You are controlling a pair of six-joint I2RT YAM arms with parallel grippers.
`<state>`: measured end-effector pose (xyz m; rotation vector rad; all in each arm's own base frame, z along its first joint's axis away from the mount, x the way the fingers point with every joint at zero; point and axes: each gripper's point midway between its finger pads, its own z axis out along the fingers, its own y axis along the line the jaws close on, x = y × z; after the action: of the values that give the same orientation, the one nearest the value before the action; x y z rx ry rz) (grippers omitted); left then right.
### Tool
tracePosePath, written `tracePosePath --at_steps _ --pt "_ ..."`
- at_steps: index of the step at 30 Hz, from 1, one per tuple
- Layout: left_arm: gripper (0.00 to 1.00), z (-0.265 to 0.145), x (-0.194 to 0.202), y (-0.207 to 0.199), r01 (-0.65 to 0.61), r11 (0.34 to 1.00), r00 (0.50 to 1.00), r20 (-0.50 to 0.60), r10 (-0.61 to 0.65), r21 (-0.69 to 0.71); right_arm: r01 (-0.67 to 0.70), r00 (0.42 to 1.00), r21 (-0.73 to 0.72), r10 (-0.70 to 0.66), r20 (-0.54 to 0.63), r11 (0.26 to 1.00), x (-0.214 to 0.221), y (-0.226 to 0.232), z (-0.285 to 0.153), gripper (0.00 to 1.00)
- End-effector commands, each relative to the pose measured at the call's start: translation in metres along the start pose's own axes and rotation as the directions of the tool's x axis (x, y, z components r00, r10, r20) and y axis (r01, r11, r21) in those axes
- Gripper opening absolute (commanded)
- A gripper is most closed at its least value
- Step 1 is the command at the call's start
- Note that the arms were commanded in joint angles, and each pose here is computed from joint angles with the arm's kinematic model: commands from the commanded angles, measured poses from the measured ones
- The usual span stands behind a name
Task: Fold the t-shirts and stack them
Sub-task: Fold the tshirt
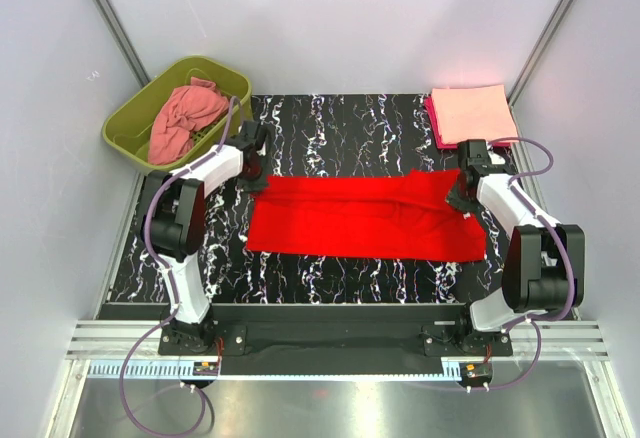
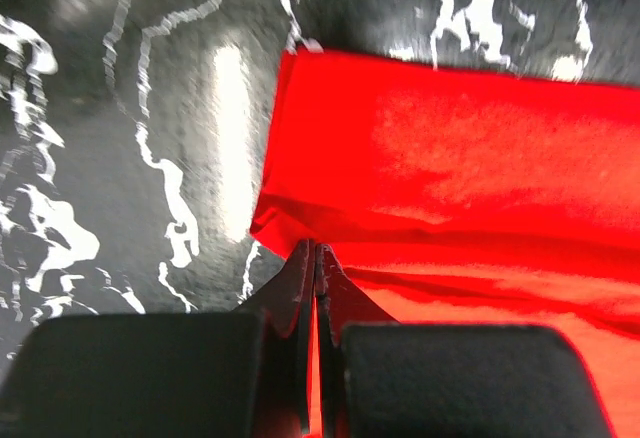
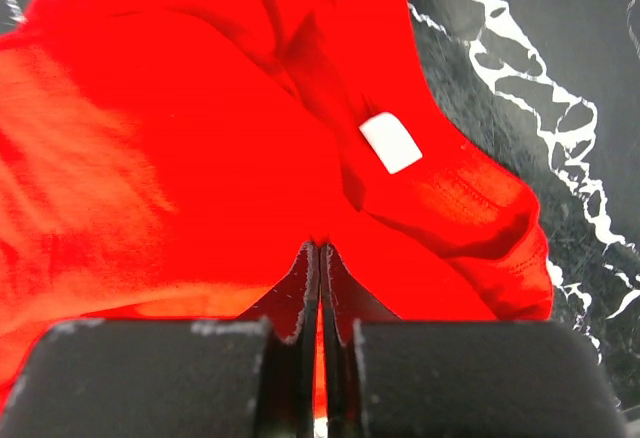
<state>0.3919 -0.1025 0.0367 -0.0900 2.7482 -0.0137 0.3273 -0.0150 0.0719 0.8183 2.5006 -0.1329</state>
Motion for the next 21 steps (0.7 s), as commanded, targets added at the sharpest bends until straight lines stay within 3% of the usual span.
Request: tracePosePath --at_steps 1,3,5,7,8,11,14,18,21 --pt "0.00 -0.018 -0.006 -0.013 0.004 0.998 0.999 0.039 -0.006 0.057 -0.046 0.998 0.042 0.045 0.031 0.998 -0.006 -0.007 0.002 0.03" --pt "0.00 -0.021 -0.003 -0.011 0.011 0.999 0.999 0.045 -0.013 0.049 -0.052 0.998 0.064 0.050 0.038 0.997 -0.007 -0.012 0.000 0.04" --pt "0.29 -0.029 -0.005 -0.009 0.018 0.999 0.998 0.064 -0.021 0.048 -0.065 0.997 0.075 0.062 0.042 0.995 -0.008 -0.014 -0.003 0.10" --pt "0.41 -0.039 -0.009 -0.010 0.021 0.998 0.996 0.082 -0.025 0.057 -0.076 0.997 0.094 0.073 0.037 0.993 -0.008 -0.017 -0.007 0.20" --pt "0.52 -0.043 -0.009 -0.008 0.026 0.998 0.996 0.084 -0.030 0.050 -0.076 0.997 0.102 0.073 0.035 0.992 -0.008 -0.018 -0.008 0.28" --pt "0.55 -0.062 -0.021 -0.012 0.038 0.996 0.990 0.131 -0.049 0.079 -0.084 0.996 0.099 0.080 0.048 0.992 -0.018 -0.016 -0.019 0.33" --pt "0.55 -0.075 -0.036 -0.042 0.023 0.971 0.985 0.158 -0.062 0.238 -0.087 0.995 0.021 0.086 0.050 0.996 -0.026 0.001 -0.026 0.33" --pt "0.53 -0.061 -0.032 -0.078 0.059 0.916 0.993 0.071 -0.095 0.398 -0.018 1.000 -0.130 0.016 -0.017 0.991 -0.022 0.042 -0.020 0.32" --pt "0.52 -0.033 -0.019 -0.077 0.115 0.922 0.992 0.003 -0.125 0.368 0.005 0.998 -0.103 -0.011 -0.059 0.995 -0.011 0.043 -0.005 0.30"
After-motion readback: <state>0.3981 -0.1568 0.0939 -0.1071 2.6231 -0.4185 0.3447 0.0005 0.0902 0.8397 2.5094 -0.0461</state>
